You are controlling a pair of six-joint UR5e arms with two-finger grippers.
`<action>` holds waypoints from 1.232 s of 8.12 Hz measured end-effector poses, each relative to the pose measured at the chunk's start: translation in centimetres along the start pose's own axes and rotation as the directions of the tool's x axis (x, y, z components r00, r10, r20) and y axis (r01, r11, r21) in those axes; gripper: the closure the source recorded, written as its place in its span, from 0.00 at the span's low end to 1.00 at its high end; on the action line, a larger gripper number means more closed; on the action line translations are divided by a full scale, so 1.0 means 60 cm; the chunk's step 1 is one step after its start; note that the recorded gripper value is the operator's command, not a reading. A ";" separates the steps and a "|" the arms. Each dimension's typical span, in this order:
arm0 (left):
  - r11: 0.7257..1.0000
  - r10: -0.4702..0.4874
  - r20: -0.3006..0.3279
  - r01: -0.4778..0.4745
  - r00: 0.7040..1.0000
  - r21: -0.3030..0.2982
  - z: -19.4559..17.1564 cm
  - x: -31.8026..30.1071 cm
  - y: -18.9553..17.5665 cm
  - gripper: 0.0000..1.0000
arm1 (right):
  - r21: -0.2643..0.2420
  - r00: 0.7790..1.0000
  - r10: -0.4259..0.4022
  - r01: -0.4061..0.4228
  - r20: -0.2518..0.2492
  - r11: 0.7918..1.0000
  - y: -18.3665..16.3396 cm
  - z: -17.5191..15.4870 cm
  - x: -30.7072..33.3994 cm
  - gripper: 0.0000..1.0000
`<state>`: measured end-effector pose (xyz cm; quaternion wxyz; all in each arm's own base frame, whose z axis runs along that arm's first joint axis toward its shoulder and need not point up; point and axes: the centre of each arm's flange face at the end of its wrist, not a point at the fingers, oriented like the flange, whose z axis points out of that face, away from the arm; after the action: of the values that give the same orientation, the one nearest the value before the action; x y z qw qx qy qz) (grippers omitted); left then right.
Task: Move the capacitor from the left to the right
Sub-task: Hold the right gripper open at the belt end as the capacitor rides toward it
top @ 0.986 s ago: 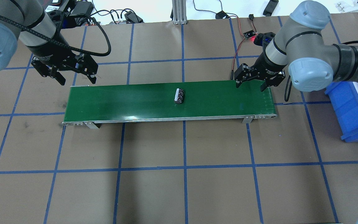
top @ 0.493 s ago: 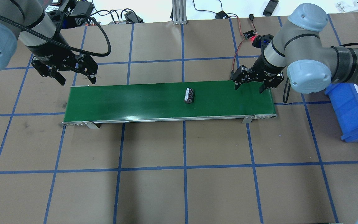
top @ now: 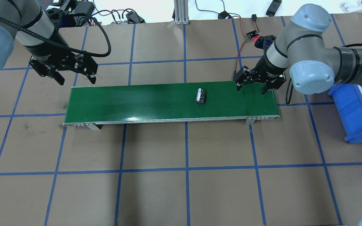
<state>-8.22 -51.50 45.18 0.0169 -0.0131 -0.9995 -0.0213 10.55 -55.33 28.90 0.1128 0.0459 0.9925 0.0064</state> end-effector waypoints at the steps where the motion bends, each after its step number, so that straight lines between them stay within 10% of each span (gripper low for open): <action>1: 1.000 0.001 0.004 -0.001 1.000 0.000 0.000 -0.001 0.000 0.00 | -0.004 1.000 0.001 -0.001 0.001 1.000 -0.001 0.003 0.001 0.06; 10: 1.000 0.002 0.034 -0.002 0.999 0.000 -0.002 -0.005 0.001 0.00 | -0.007 1.000 0.009 -0.009 0.006 1.000 -0.002 0.007 0.001 0.09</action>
<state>-7.89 -51.42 45.31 -0.0001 -0.0142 -0.9997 -0.0210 10.60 -55.43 28.48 0.1160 0.0499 0.9919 0.0103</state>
